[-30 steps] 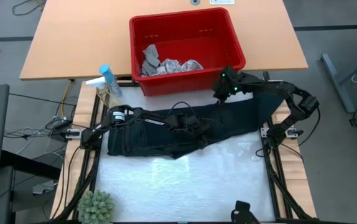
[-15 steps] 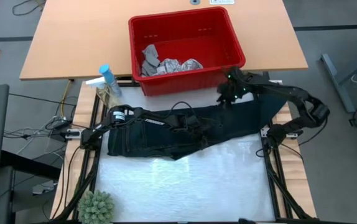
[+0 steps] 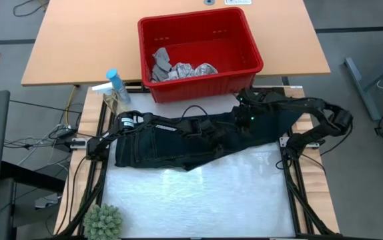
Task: Fold Laundry from Bin
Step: Fold the blue jeans
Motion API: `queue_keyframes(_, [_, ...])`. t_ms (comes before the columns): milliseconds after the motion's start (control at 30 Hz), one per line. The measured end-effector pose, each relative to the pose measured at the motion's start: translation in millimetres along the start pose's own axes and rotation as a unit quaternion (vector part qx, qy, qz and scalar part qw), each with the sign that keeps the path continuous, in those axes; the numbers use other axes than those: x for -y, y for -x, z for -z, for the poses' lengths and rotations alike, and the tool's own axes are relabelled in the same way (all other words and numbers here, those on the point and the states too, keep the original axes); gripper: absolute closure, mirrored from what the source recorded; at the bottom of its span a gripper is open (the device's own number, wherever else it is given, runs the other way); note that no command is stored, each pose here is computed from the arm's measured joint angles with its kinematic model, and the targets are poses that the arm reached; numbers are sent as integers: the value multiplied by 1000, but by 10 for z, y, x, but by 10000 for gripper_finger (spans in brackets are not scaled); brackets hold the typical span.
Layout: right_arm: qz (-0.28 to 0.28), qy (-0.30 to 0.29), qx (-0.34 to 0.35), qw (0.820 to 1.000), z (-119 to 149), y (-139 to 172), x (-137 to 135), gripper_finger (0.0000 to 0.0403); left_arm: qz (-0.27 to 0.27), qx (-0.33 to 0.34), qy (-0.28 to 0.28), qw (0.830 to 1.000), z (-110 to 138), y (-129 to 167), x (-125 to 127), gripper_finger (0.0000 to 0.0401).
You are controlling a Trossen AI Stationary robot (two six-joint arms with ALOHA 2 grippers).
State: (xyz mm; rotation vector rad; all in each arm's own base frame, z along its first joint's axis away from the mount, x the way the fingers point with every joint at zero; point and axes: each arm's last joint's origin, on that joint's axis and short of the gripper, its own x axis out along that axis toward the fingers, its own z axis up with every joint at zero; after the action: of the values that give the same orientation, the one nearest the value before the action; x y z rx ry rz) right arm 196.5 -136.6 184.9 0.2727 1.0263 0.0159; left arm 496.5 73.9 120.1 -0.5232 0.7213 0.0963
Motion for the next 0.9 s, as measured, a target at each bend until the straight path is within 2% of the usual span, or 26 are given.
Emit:
queue_keyframes(367, [-27, -36, -91, 995, 218, -432, 101, 271, -2, -20, 8, 1000, -108, 57, -8, 367])
queue_keyframes(467, [-31, -43, -97, 994, 227, -469, 108, 271, 11, -25, 2, 1000, -234, 179, 38, 367])
queue_keyframes(633, [-30, -44, -92, 994, 221, -464, 106, 272, 10, -15, -49, 999, -444, 577, 231, 368])
queue_keyframes(767, [-27, -57, -83, 995, 207, -468, 114, 272, -19, -32, -84, 996, -341, 773, 348, 379])
queue_keyframes(900, [-26, -56, -82, 995, 197, -477, 99, 272, -21, -17, -51, 998, -127, 891, 377, 398])
